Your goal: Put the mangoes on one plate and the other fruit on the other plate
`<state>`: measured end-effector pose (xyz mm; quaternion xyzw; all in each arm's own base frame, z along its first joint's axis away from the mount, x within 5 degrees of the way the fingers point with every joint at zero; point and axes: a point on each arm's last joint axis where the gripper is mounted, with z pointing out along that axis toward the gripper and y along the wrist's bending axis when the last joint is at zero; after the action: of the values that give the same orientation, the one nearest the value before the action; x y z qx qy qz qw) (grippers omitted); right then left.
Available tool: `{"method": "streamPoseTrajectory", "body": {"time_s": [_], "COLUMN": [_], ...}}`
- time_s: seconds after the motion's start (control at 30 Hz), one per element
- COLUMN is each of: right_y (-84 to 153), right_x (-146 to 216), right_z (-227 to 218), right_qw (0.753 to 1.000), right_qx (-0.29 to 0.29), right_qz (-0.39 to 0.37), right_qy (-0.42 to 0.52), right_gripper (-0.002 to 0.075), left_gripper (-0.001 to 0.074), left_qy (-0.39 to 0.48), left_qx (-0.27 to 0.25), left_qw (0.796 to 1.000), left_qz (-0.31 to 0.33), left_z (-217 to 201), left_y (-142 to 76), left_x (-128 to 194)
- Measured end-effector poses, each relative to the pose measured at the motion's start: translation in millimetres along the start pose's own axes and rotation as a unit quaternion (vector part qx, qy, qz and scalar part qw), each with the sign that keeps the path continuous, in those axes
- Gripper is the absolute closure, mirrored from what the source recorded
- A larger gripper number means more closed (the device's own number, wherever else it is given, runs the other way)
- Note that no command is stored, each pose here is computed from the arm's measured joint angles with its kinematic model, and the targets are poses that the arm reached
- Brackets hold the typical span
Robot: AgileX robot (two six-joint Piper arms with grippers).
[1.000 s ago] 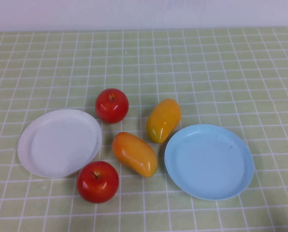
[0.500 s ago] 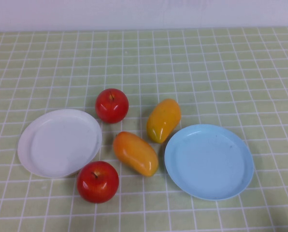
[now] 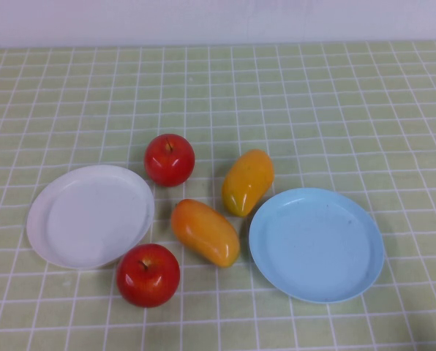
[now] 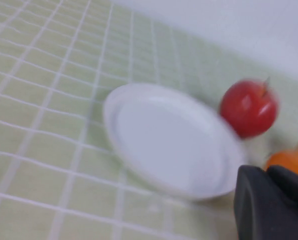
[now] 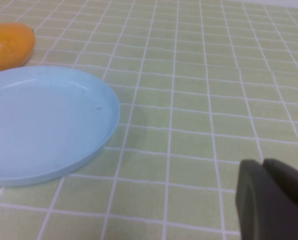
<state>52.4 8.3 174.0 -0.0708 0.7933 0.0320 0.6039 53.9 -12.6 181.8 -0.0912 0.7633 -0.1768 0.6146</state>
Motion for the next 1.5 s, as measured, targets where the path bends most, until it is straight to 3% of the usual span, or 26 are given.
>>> {"method": "streamPoseTrajectory", "body": {"time_s": [0.17, 0.43, 0.57, 0.8, 0.97, 1.27, 1.5], "right_y": [0.0, 0.0, 0.0, 0.0, 0.0, 0.0, 0.0], "right_x": [0.0, 0.0, 0.0, 0.0, 0.0, 0.0, 0.2], "right_z": [0.0, 0.0, 0.0, 0.0, 0.0, 0.0, 0.0], "right_qw": [1.000, 1.000, 1.000, 1.000, 1.000, 1.000, 1.000], "right_qx": [0.000, 0.000, 0.000, 0.000, 0.000, 0.000, 0.000], "right_qz": [0.000, 0.000, 0.000, 0.000, 0.000, 0.000, 0.000], "right_qy": [0.000, 0.000, 0.000, 0.000, 0.000, 0.000, 0.001], "right_gripper": [0.0742, 0.0742, 0.0742, 0.0741, 0.0742, 0.0742, 0.0742], "left_gripper": [0.0731, 0.0732, 0.0734, 0.0734, 0.0735, 0.0735, 0.0735], "left_qy": [-0.034, -0.051, -0.037, 0.131, 0.255, 0.405, 0.482], "left_qx": [0.025, 0.029, 0.039, 0.024, 0.025, 0.042, 0.083], "left_qw": [0.992, 0.987, 0.989, 0.989, 0.967, 0.911, 0.856], "left_qz": [-0.115, -0.148, -0.136, -0.060, 0.010, 0.061, 0.170], "left_z": [-0.3, -0.6, -4.4, 3.5, 24.9, 97.2, 153.2], "left_y": [-3.8, -3.9, -12.9, -40.9, -55.5, -68.6, -121.3], "left_x": [-6.7, -10.0, -23.6, -67.0, -95.7, -111.9, -100.3]}}
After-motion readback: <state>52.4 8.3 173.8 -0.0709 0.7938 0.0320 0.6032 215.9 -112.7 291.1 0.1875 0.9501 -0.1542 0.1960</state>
